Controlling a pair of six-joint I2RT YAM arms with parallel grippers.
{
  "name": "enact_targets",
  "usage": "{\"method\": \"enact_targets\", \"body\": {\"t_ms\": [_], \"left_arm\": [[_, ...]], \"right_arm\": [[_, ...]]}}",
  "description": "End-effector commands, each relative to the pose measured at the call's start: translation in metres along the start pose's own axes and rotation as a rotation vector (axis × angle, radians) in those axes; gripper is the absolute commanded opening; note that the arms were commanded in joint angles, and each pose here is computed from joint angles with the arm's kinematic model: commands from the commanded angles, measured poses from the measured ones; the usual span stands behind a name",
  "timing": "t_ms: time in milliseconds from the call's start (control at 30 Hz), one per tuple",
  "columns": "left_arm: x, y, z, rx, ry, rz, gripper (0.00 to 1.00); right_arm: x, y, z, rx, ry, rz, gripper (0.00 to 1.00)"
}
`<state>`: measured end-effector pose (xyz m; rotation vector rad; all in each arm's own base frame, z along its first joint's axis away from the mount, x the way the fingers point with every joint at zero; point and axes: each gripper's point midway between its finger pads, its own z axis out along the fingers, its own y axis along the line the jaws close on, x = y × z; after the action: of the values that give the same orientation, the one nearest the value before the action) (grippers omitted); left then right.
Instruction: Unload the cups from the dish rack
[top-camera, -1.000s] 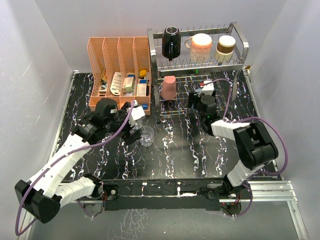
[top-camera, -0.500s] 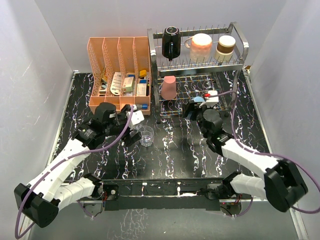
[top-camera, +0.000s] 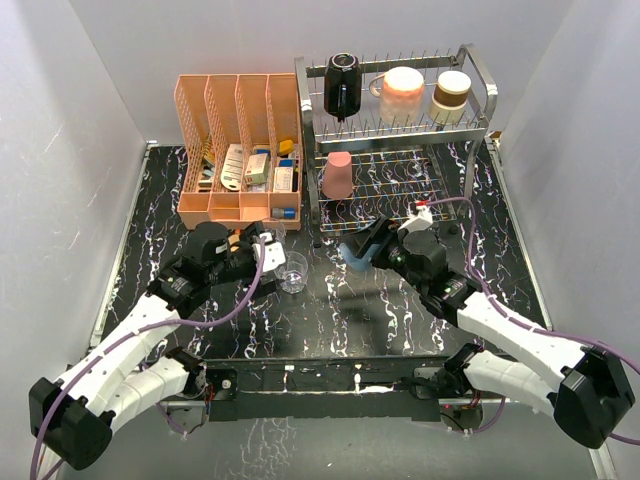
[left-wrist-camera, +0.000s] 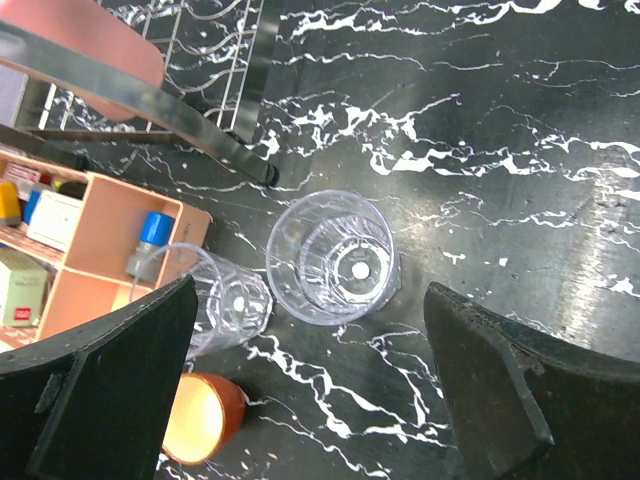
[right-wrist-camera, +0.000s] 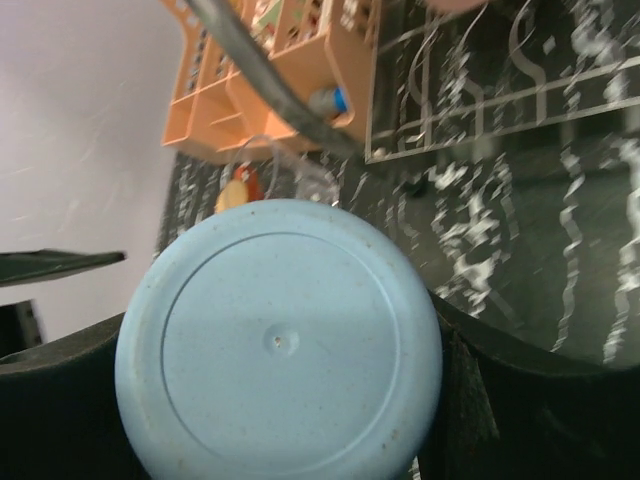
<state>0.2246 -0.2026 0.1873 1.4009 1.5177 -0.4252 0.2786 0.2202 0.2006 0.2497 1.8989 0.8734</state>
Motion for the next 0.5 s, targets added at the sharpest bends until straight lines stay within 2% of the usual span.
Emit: {"method": "enact_targets", "body": {"t_ms": [0, 267, 467], "left_arm": [[-0.031, 0.009, 0.001, -0.029, -0.144, 0.13, 0.93], [-0.055, 0.016, 0.007, -0.043, -0.219, 0.204, 0.89], [-0.07, 0.016, 0.015, -0.036, -0.246, 0.203, 0.86]], "right_arm": [[-0.003, 0.06, -0.009, -0.177, 0.081, 0.257, 0.24], [0.016, 0.1, -0.006, -0.3, 0.245, 0.528, 0.23], [0.018, 0.129, -0.007, -0.37, 0.299, 0.621, 0.24]]}}
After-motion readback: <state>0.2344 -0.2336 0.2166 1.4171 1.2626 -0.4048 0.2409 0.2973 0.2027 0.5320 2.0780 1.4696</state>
